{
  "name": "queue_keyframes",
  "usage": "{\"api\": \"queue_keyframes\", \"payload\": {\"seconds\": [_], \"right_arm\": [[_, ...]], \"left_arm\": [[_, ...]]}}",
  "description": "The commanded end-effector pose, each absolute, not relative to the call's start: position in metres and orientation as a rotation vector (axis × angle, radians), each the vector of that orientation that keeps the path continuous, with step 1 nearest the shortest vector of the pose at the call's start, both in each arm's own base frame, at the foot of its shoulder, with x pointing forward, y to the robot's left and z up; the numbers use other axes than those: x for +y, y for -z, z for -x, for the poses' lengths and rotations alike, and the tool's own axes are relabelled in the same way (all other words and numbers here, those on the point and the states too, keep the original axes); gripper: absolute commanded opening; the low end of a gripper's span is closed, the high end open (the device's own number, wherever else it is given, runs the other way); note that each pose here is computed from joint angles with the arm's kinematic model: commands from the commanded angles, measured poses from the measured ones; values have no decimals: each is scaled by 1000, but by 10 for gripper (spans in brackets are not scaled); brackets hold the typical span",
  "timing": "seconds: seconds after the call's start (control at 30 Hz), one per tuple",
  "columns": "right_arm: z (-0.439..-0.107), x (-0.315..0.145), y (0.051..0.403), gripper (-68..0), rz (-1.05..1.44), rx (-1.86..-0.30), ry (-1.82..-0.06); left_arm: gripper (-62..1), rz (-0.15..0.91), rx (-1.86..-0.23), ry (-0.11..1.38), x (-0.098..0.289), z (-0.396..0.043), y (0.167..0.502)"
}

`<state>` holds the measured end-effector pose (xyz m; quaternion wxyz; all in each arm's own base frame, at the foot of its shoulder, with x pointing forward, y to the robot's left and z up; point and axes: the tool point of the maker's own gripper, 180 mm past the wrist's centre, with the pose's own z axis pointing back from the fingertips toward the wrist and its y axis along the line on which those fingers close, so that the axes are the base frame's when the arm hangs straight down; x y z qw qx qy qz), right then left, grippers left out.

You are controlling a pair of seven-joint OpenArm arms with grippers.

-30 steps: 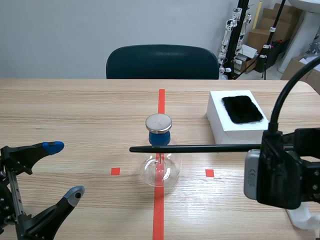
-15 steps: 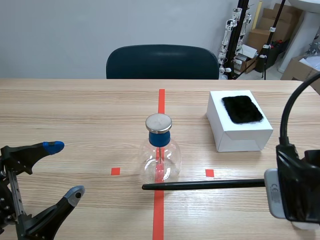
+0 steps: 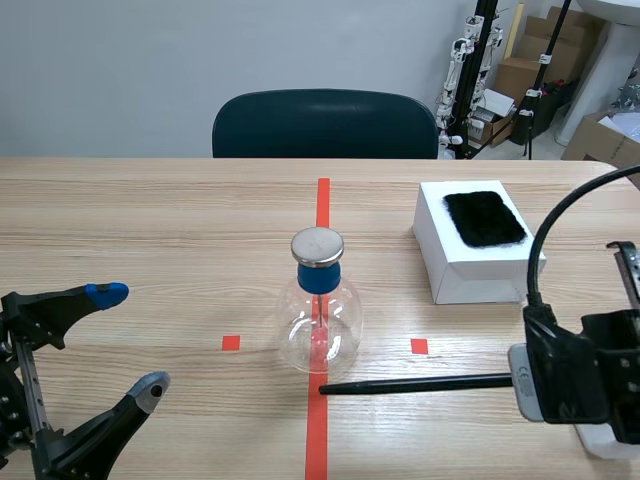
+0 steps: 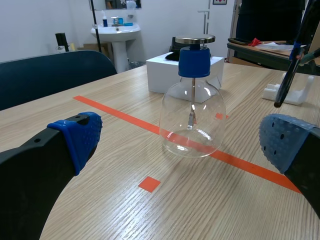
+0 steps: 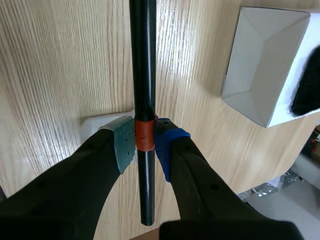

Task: Do the electroscope experiment. put the rod down on the box

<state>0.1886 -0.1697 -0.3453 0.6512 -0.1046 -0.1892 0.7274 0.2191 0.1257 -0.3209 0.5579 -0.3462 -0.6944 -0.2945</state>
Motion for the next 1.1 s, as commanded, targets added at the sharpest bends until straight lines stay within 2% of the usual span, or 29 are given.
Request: {"api": "queue_keyframes", "payload": {"seconds": [0.0, 0.73, 1.07], "right_arm": [[-197, -173, 339, -671, 273, -434, -1668], [-188, -178, 389, -671, 238, -239, -1715], [-193, -179, 404, -671, 246, -210, -1681]], "left_arm": [[14, 822, -1674, 692, 128, -222, 312], [14, 822, -1674, 692, 128, -222, 312], [14, 822, -1674, 692, 128, -222, 312]]}}
